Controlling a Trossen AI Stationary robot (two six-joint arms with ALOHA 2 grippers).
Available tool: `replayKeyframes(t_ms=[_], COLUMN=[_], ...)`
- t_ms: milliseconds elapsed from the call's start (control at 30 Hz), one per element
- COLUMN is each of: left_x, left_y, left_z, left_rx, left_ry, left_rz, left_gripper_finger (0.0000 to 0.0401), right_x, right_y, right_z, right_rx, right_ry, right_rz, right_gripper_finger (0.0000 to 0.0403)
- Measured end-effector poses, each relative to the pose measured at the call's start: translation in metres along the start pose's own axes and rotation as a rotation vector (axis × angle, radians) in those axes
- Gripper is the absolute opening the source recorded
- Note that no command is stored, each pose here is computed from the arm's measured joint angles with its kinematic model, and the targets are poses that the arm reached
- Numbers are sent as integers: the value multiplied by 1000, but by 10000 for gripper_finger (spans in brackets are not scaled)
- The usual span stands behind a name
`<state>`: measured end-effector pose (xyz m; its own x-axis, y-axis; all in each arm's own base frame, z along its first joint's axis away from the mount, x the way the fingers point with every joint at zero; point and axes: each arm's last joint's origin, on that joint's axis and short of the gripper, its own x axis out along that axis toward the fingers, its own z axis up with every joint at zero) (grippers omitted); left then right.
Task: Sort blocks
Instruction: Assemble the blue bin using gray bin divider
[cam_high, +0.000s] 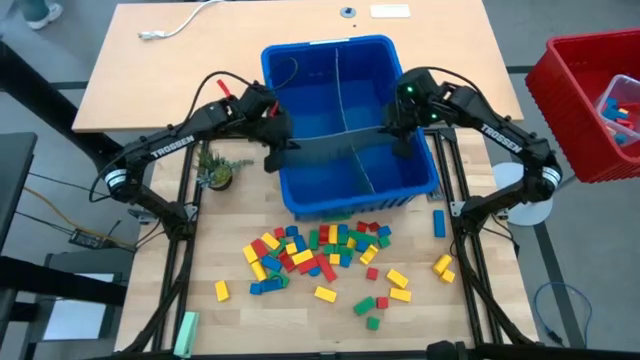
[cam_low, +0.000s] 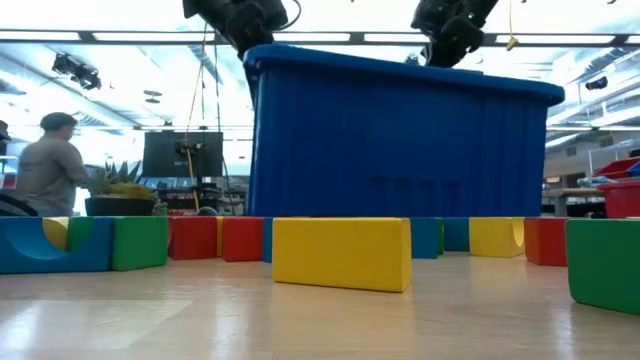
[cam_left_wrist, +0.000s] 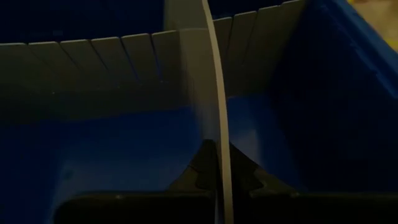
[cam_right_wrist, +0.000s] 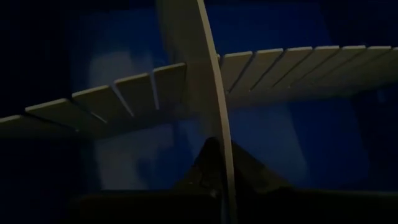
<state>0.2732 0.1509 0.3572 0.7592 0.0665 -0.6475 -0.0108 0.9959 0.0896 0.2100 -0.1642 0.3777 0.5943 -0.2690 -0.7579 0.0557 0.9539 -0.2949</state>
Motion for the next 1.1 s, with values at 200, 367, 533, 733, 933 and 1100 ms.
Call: replayKeyframes(t_ms=[200, 367, 533, 733, 933, 1100], left_x=[1, 2, 1, 12, 24, 25], left_y=[-1, -1, 0, 3, 3, 3], left_z=[3, 8, 9, 8, 8, 9], left_rx=[33, 24, 24, 2, -4, -25], left_ry=[-29, -66, -74, -62, -59, -62], left_rz=[0, 21, 35, 5, -13, -12], left_gripper_finger=[12, 12, 12, 12, 12, 12], right_x=[-9, -9, -2, 0, 0, 3], right_y=[4, 4, 5, 6, 6, 6], right_z=[-2, -5, -9, -11, -13, -14], right_rx=[-53, -40, -24, 0, 4, 10], right_ry=[11, 49, 73, 83, 115, 139], right_rz=[-28, -12, 8, 13, 1, 12], right_gripper_finger=[0, 0, 0, 0, 0, 0])
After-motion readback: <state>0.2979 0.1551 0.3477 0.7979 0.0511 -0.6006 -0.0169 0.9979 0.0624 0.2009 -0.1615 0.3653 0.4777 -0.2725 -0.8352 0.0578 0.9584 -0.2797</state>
